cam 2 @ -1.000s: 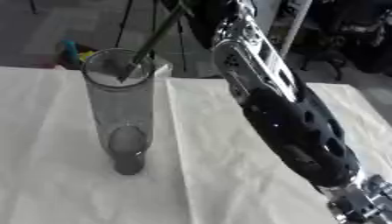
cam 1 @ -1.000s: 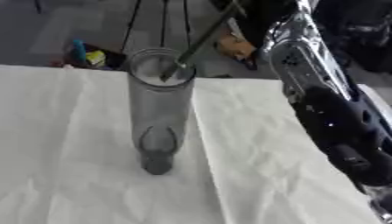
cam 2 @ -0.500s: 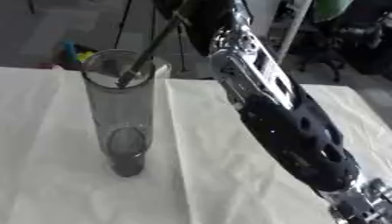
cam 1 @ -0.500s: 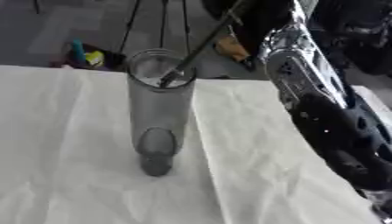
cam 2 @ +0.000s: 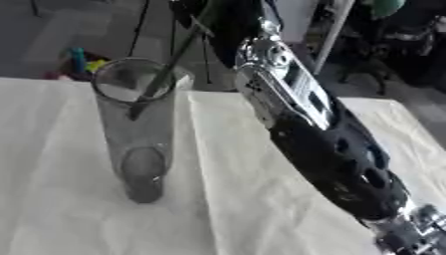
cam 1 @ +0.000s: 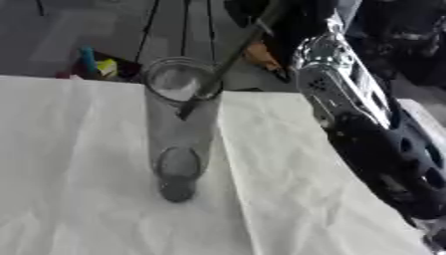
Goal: Arrange flowers into the vase.
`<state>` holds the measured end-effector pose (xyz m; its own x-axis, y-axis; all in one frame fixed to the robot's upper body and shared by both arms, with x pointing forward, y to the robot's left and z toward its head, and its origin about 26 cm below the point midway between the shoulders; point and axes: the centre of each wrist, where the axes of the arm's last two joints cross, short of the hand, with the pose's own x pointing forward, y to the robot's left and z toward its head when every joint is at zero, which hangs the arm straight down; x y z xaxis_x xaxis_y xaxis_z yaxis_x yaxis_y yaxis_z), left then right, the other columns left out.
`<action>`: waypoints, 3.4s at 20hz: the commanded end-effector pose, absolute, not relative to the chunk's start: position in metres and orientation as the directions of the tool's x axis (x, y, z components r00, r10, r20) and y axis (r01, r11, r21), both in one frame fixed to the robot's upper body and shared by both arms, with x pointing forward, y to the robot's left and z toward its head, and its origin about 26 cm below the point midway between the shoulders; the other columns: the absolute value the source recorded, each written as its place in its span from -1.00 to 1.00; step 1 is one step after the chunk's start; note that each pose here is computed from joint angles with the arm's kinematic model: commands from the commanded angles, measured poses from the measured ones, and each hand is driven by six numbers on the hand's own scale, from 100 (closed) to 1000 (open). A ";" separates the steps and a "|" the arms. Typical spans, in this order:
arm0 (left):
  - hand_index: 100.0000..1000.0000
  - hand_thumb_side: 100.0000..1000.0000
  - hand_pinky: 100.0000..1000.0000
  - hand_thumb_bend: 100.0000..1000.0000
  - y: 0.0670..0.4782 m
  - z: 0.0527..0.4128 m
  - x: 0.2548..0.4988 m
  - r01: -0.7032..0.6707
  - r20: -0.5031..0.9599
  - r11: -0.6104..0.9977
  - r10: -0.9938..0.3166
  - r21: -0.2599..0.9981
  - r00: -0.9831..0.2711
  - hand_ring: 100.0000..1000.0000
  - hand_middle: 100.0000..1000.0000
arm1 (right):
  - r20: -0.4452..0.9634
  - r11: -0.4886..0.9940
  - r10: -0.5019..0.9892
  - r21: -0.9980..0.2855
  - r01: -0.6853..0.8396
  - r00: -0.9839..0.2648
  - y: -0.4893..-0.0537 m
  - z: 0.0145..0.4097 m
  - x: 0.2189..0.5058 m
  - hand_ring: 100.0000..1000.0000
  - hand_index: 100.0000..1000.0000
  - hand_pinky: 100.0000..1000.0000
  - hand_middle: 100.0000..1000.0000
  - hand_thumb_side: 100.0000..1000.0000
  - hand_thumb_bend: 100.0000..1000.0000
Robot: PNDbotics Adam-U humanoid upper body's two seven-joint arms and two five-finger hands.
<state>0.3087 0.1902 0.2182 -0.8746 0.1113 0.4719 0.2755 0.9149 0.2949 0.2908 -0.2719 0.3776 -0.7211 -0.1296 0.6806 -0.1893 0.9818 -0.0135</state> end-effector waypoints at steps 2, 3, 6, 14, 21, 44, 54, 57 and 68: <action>0.79 1.00 0.02 -1.00 0.188 0.225 0.306 0.280 0.449 0.910 0.121 0.306 -0.885 0.05 0.56 | 0.656 0.985 -0.077 -0.068 -0.160 -0.751 -0.279 0.386 0.288 -0.86 -0.98 -1.00 -1.00 0.38 -0.34; 0.79 1.00 0.02 -1.00 0.188 0.224 0.306 0.280 0.450 0.910 0.120 0.306 -0.885 0.05 0.56 | 0.653 0.985 -0.073 -0.073 -0.159 -0.754 -0.280 0.386 0.288 -0.82 -0.96 -1.00 -1.00 0.36 -0.38; 0.79 1.00 0.02 -1.00 0.188 0.224 0.306 0.278 0.450 0.910 0.119 0.306 -0.885 0.04 0.56 | 0.637 0.986 -0.056 -0.088 -0.144 -0.769 -0.282 0.385 0.289 -0.76 -0.91 -1.00 -1.00 0.35 -0.42; 0.78 1.00 0.02 -1.00 0.187 0.225 0.306 0.279 0.447 0.909 0.120 0.309 -0.886 0.03 0.55 | 0.575 0.993 0.025 -0.107 -0.045 -0.818 -0.291 0.383 0.296 -0.64 -0.84 -0.97 -1.00 0.45 -0.44; 0.78 1.00 0.02 -1.00 0.187 0.225 0.306 0.280 0.447 0.908 0.119 0.312 -0.886 0.03 0.55 | 0.572 0.987 0.098 -0.158 0.008 -0.815 -0.294 0.378 0.301 -0.54 -0.76 -0.95 -1.00 0.47 -0.36; 0.79 1.00 0.02 -1.00 0.187 0.225 0.306 0.277 0.452 0.908 0.114 0.313 -0.885 0.03 0.55 | 0.596 0.855 0.449 -0.504 0.125 -0.666 -0.291 0.381 0.284 -0.11 -0.51 -0.62 -0.78 0.72 -0.39; 0.79 1.00 0.02 -1.00 0.187 0.225 0.306 0.281 0.454 0.906 0.115 0.318 -0.884 0.03 0.55 | 0.573 0.816 0.498 -0.563 0.128 -0.651 -0.293 0.379 0.285 0.18 -0.09 -0.30 -0.40 0.86 -0.26; 0.79 1.00 0.02 -1.00 0.187 0.226 0.306 0.282 0.455 0.905 0.115 0.319 -0.883 0.03 0.55 | 0.564 0.797 0.523 -0.589 0.132 -0.639 -0.294 0.378 0.287 0.21 -0.08 -0.28 -0.37 0.87 -0.26; 0.79 1.00 0.02 -1.00 0.188 0.226 0.306 0.275 0.457 0.908 0.108 0.316 -0.883 0.03 0.56 | 0.545 0.715 0.620 -0.688 0.122 -0.564 -0.302 0.373 0.294 0.36 -0.02 -0.17 -0.24 0.75 -0.70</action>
<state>0.3089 0.1880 0.2196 -0.8706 0.1066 0.4803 0.2822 0.9079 0.3100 0.2993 -0.2967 0.3615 -0.5651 0.5766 0.5901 0.0745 0.7480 -0.6595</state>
